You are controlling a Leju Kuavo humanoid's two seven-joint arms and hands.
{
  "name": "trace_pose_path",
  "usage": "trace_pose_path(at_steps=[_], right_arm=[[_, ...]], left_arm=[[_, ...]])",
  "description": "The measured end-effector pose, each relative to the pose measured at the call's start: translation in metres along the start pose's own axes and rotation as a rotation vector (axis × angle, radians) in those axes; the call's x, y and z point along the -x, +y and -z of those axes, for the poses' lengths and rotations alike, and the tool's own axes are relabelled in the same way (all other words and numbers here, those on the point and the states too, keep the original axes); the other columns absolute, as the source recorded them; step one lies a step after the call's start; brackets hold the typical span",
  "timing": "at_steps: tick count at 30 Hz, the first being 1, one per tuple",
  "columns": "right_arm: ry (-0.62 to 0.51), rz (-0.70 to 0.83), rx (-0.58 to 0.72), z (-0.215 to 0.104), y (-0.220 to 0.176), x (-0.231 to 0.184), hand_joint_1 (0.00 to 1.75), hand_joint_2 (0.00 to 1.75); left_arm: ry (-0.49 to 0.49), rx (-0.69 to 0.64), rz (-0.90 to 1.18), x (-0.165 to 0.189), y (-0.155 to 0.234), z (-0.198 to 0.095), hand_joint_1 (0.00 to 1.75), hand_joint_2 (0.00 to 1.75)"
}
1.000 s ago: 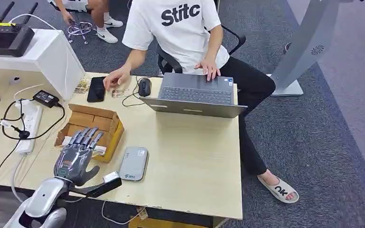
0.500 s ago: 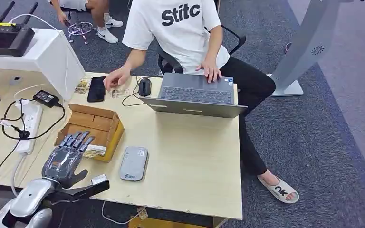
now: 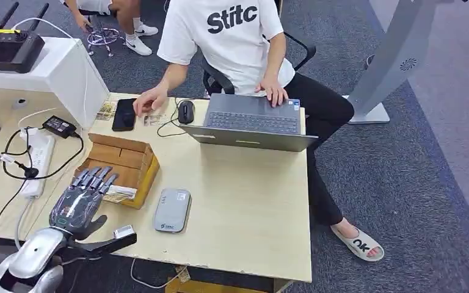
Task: Pass the card to the sensor for recognition and then transmit it.
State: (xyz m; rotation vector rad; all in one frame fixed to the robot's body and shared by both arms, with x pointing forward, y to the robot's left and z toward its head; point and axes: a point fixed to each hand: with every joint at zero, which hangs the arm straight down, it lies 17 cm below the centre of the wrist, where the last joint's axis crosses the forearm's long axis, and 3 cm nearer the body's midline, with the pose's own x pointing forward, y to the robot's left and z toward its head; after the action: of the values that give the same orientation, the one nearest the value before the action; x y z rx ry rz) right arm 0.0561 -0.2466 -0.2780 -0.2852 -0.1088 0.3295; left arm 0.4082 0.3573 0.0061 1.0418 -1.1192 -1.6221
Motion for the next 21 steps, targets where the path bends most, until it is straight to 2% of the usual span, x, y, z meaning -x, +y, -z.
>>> trace_pose_path(at_steps=[7,21], right_arm=[[-0.007,-0.023,0.001,0.000,0.000,-0.002,0.00,1.75],[-0.016,-0.050,0.002,0.000,0.000,-0.004,0.00,1.75]], left_arm=[[0.014,-0.024,0.038,0.005,0.002,0.012,0.00,1.75],[0.015,-0.047,0.017,-0.007,0.004,0.034,0.00,1.75]])
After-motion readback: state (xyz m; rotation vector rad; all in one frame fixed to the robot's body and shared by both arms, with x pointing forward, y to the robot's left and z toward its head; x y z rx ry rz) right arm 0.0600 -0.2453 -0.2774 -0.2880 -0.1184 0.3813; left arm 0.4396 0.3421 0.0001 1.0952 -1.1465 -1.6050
